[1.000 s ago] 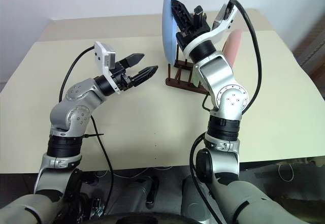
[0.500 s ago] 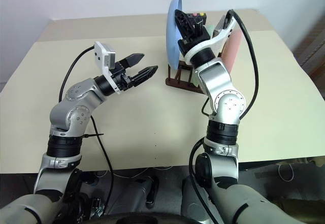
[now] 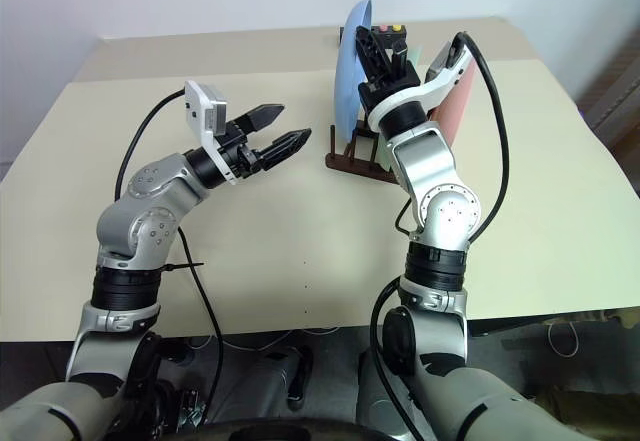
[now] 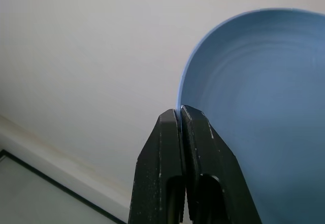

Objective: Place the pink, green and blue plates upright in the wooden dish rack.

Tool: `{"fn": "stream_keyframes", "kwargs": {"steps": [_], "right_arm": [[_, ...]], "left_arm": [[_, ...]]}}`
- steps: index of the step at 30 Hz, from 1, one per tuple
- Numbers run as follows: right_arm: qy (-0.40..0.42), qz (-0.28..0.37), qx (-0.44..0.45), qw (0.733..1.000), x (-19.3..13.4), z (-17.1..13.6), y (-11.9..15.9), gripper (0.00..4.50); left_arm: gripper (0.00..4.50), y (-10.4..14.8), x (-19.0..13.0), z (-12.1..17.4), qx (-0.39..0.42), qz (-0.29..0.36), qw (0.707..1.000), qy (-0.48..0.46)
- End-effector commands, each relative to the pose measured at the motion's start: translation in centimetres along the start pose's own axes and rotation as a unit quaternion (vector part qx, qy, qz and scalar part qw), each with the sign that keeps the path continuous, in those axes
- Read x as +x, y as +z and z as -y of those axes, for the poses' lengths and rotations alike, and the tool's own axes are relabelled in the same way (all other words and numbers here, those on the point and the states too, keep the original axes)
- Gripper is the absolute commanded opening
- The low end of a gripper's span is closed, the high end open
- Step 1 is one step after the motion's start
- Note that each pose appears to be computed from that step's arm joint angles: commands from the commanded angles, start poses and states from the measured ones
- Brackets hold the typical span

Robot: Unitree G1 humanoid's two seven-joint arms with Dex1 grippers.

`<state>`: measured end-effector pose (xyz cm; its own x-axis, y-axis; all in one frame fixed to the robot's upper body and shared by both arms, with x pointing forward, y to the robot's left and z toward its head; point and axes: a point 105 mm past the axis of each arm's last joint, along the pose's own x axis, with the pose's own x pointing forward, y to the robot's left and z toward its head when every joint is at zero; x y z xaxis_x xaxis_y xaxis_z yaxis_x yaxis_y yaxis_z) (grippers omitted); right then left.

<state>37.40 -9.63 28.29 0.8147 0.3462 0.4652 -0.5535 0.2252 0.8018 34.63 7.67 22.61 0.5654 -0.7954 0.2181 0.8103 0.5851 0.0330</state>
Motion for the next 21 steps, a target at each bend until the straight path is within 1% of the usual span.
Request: {"fn": "stream_keyframes", "kwargs": {"steps": [1,8,14,17,19,20,21], "right_arm": [[0.022,0.009,-0.003,1.0,0.0,-1.1,0.3,0.05],[-0.009,-0.01,-0.026,1.0,0.0,0.2,-0.3,0.05],[-0.012,-0.019,-0.055,0.998,0.1,0.4,-0.4,0.05],[-0.006,-0.019,-0.055,0.998,0.1,0.2,-0.4,0.89],[-0.002,-0.018,-0.054,0.998,0.0,0.1,-0.4,1.83],[-0.002,-0.018,-0.057,0.998,0.0,0.0,-0.3,2.4],[-0.002,-0.017,-0.059,0.998,0.0,0.0,-0.3,2.8]], "left_arm": [[4.04,1.4,0.0,0.4,0.018,0.018,1.0,-0.008],[4.04,1.4,0.0,0.4,0.018,0.018,1.0,-0.009],[4.04,1.4,0.0,0.4,0.018,0.019,1.0,-0.009],[4.04,1.4,0.0,0.4,0.018,0.019,1.0,-0.009],[4.04,1.4,0.0,0.4,0.019,0.019,1.0,-0.009],[4.04,1.4,0.0,0.4,0.019,0.019,1.0,-0.009],[4.04,1.4,0.1,0.4,0.019,0.019,1.0,-0.009]]}}
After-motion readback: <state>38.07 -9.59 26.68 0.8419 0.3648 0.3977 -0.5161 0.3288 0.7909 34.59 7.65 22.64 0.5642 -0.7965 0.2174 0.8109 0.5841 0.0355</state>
